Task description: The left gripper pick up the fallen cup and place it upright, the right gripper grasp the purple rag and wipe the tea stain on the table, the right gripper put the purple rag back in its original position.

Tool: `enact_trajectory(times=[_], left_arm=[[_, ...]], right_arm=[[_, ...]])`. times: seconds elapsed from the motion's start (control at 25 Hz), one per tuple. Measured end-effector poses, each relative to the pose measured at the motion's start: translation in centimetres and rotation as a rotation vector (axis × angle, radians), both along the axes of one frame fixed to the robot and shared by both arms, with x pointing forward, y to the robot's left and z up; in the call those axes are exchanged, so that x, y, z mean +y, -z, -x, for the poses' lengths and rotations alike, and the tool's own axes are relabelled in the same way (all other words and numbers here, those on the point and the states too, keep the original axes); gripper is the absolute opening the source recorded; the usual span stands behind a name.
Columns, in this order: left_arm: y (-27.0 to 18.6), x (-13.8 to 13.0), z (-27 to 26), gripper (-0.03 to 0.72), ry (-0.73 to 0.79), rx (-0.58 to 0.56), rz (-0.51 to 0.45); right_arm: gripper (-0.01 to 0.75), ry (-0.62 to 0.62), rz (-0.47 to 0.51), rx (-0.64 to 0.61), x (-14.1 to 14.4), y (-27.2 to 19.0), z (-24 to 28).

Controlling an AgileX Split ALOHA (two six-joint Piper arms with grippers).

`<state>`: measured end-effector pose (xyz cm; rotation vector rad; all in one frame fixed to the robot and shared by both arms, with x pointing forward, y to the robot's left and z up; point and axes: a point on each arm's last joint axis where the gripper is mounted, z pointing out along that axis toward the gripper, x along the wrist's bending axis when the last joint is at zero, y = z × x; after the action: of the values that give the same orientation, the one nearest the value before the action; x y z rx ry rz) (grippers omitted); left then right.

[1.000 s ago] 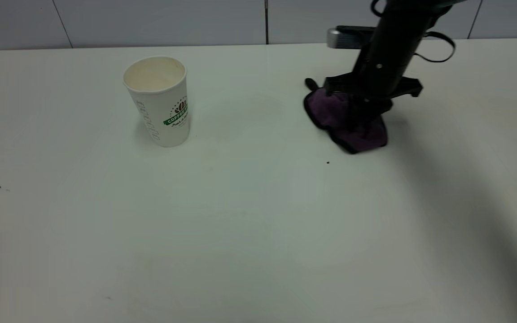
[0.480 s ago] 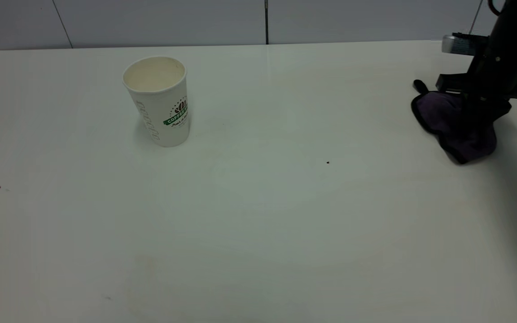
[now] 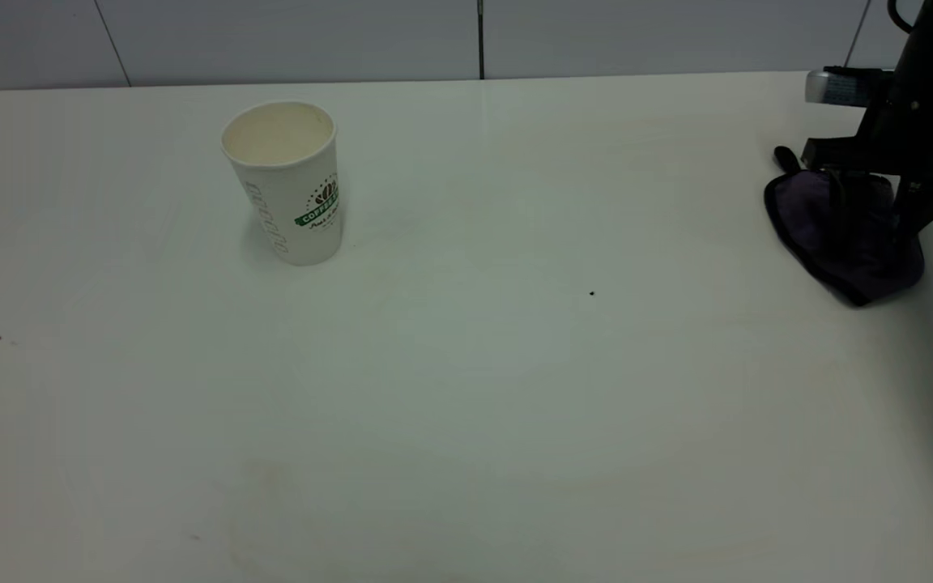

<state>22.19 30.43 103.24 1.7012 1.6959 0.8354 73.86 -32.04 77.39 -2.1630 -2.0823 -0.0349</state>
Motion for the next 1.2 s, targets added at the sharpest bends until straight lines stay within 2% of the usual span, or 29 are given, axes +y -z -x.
enact_trajectory(times=[0.12, 0.28, 0.52, 0.76, 0.92, 1.04, 1.2], left_arm=[[0.0, 0.0, 0.0, 0.585, 0.000, 0.000, 0.000], [0.0, 0.0, 0.0, 0.585, 0.000, 0.000, 0.000], [0.0, 0.0, 0.0, 0.585, 0.000, 0.000, 0.000], [0.0, 0.0, 0.0, 0.585, 0.000, 0.000, 0.000], [0.0, 0.0, 0.0, 0.585, 0.000, 0.000, 0.000], [0.0, 0.0, 0.0, 0.585, 0.000, 0.000, 0.000], [0.0, 0.0, 0.0, 0.585, 0.000, 0.000, 0.000]], right_arm=[[0.709, -0.014, 0.001, -0.020, -0.1, -0.9, -0.8], [0.726, -0.034, -0.006, -0.094, 0.2, -4.2, -1.6], [0.726, -0.124, 0.034, -0.246, 2.3, -14.8, -0.9], [0.724, -0.216, 0.061, -0.342, 5.4, -26.2, 6.1], [0.720, -0.238, 0.064, -0.426, 5.9, -32.2, 11.9], [0.716, -0.237, 0.067, -0.457, 5.5, -34.5, 16.4], [0.709, -0.238, 0.073, -0.463, 4.9, -35.3, 22.7]])
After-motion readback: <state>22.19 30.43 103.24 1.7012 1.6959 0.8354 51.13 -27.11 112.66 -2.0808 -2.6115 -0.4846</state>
